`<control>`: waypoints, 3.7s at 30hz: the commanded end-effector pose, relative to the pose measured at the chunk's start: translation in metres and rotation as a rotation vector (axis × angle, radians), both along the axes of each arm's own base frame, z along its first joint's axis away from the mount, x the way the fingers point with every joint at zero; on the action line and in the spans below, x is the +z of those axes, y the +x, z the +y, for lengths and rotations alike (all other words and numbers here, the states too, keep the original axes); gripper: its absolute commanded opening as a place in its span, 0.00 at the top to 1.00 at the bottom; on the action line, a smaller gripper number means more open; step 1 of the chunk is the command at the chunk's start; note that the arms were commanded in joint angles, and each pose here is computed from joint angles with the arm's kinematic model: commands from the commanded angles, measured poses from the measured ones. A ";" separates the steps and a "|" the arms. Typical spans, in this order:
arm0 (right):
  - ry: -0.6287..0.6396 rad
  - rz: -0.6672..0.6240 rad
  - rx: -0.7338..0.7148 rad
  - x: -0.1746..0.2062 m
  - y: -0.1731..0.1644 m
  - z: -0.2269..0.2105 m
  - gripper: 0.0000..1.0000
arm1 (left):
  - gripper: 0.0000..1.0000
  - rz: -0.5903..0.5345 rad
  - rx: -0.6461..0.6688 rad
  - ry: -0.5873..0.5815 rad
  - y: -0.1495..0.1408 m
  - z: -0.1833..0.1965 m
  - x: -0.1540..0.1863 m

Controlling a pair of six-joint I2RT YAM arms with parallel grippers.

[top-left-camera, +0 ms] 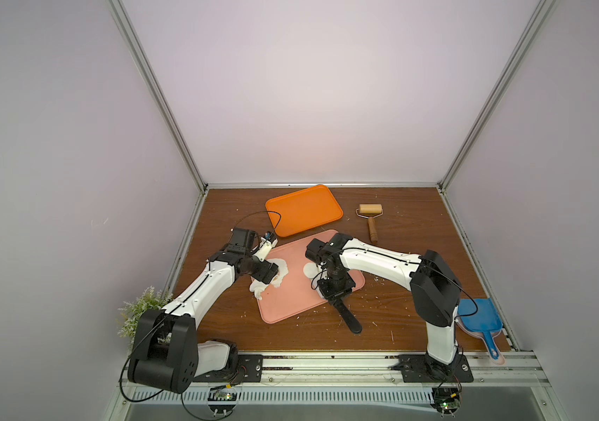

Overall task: Roll out the dumpling wrappers from the dough
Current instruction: Scoop the dumpling wrapper from the work surface.

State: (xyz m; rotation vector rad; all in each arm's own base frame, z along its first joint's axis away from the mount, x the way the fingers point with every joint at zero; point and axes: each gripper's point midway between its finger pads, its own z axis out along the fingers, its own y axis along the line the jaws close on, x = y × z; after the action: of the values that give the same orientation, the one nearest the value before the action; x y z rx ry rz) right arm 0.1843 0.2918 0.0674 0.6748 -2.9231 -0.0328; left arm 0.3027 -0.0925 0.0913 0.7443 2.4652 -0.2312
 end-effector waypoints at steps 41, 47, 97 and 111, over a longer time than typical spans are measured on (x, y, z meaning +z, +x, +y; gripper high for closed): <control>0.123 -0.017 -0.060 -0.015 0.027 0.039 1.00 | 0.08 0.009 -0.006 -0.016 -0.005 0.000 0.000; 0.136 -0.019 -0.070 -0.016 0.036 0.042 1.00 | 0.08 0.009 -0.006 -0.015 -0.005 0.000 0.000; 0.147 -0.058 -0.078 -0.020 0.097 0.073 1.00 | 0.08 0.004 -0.004 -0.012 -0.005 0.001 0.001; 0.148 -0.115 -0.091 -0.015 0.106 0.068 1.00 | 0.08 0.003 -0.005 -0.012 -0.005 0.001 0.001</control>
State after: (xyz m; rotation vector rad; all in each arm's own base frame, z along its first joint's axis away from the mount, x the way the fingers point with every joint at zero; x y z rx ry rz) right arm 0.2858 0.3677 0.0476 0.5813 -3.0578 -0.2567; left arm 0.3022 -0.0937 0.0914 0.7471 2.4633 -0.2409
